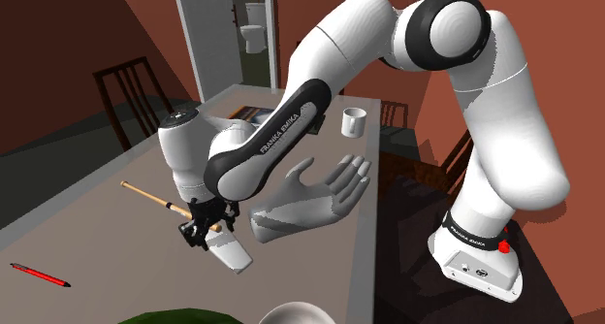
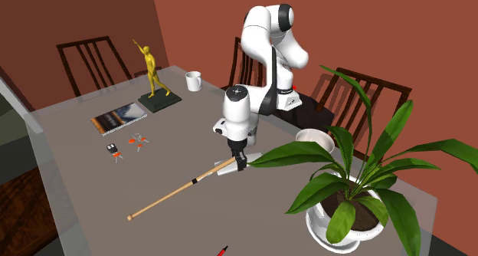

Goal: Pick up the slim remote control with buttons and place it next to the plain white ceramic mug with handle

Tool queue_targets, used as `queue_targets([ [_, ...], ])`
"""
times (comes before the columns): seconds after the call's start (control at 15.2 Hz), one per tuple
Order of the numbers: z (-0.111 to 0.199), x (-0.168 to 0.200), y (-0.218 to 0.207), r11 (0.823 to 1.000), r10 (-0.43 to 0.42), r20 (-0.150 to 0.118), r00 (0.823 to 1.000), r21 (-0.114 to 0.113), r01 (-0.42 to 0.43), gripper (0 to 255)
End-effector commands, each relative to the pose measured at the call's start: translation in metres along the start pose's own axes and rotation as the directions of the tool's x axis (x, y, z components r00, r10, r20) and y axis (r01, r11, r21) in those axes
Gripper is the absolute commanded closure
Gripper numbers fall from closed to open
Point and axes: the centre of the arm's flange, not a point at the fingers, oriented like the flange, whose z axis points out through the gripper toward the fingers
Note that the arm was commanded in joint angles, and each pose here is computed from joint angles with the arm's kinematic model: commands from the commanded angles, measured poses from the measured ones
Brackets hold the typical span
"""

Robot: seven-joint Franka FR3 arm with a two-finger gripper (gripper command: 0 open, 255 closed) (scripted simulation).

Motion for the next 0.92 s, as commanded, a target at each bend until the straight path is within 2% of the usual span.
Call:
queue_targets([
  [0.0, 0.000, 0.000, 0.000, 1.000, 0.000, 0.001, 1.000, 0.000, 0.000, 255],
  [0.53, 0.000, 0.000, 0.000, 1.000, 0.000, 0.001, 1.000, 0.000, 0.000, 255],
  [0.86, -0.026, 0.000, 0.000, 1.000, 0.000, 0.001, 1.000, 0.000, 0.000, 255],
])
